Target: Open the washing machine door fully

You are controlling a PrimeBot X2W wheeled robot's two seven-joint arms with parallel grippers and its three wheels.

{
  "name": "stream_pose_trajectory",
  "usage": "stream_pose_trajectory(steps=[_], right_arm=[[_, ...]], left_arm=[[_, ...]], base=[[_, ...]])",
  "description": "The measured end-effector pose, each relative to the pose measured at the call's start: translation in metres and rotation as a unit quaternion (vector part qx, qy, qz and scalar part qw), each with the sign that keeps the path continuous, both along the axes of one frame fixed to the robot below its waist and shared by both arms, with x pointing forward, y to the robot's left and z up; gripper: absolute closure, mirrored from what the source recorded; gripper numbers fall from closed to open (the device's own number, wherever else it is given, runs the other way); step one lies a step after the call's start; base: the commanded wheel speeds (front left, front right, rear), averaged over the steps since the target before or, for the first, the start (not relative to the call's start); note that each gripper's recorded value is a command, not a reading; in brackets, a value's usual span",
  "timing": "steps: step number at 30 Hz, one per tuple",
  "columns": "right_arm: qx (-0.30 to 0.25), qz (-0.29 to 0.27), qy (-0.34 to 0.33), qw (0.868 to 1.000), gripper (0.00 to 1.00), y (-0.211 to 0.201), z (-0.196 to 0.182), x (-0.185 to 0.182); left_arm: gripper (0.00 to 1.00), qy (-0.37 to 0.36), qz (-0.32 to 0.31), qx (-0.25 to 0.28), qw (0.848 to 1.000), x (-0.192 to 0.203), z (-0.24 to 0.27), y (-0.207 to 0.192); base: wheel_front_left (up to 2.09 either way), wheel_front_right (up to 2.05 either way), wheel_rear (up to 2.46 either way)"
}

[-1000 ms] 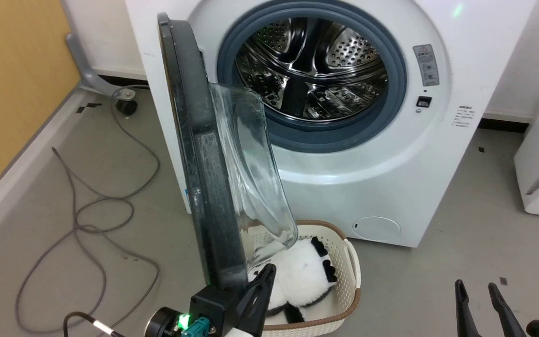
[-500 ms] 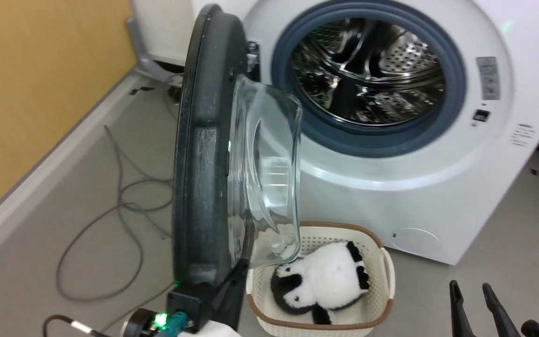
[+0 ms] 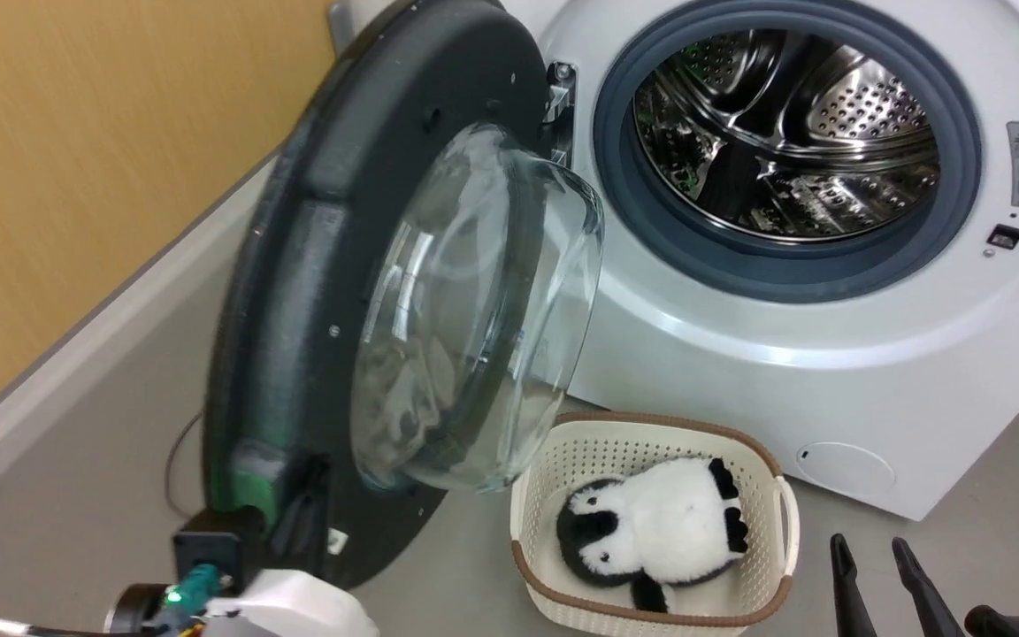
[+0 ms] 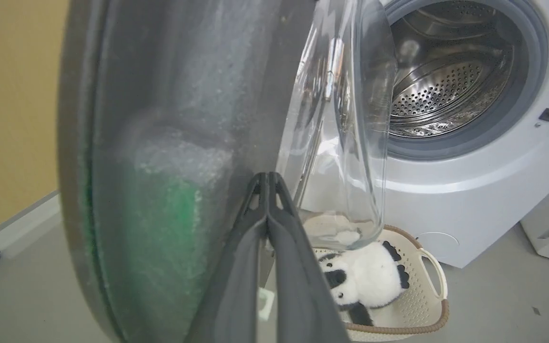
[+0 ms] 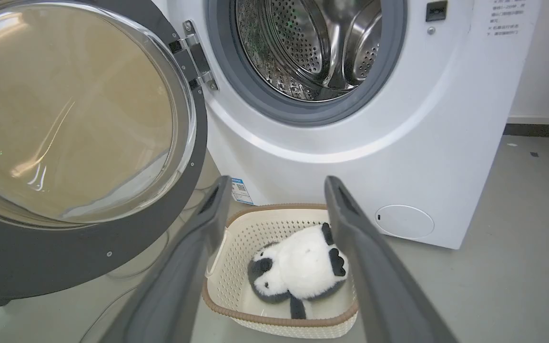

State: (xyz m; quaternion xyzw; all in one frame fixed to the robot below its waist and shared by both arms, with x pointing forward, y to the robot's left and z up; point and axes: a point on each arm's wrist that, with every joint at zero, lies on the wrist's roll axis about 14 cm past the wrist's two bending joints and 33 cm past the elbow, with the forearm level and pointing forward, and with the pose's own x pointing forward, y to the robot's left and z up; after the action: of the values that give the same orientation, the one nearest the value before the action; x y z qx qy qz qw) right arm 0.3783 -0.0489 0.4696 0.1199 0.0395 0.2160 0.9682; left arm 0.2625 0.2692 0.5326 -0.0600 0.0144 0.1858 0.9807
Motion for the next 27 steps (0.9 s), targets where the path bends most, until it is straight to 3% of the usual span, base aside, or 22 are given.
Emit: stream_pose_trajectory(steps=[12, 27], right_arm=[[-0.004, 0.008, 0.032, 0.999, 0.0, 0.003, -0.025, 0.01], [-0.011, -0.011, 0.056, 0.998, 0.0, -0.014, -0.045, 0.027]], left_arm=[[1.0, 0.008, 0.082, 0.019, 0.996, 0.005, -0.001, 0.068], [1.0, 0.039, 0.119, 0.072, 0.99, 0.044, 0.01, 0.148]], base=[[0.0, 0.0, 0.0], [0.0, 0.0, 0.0]])
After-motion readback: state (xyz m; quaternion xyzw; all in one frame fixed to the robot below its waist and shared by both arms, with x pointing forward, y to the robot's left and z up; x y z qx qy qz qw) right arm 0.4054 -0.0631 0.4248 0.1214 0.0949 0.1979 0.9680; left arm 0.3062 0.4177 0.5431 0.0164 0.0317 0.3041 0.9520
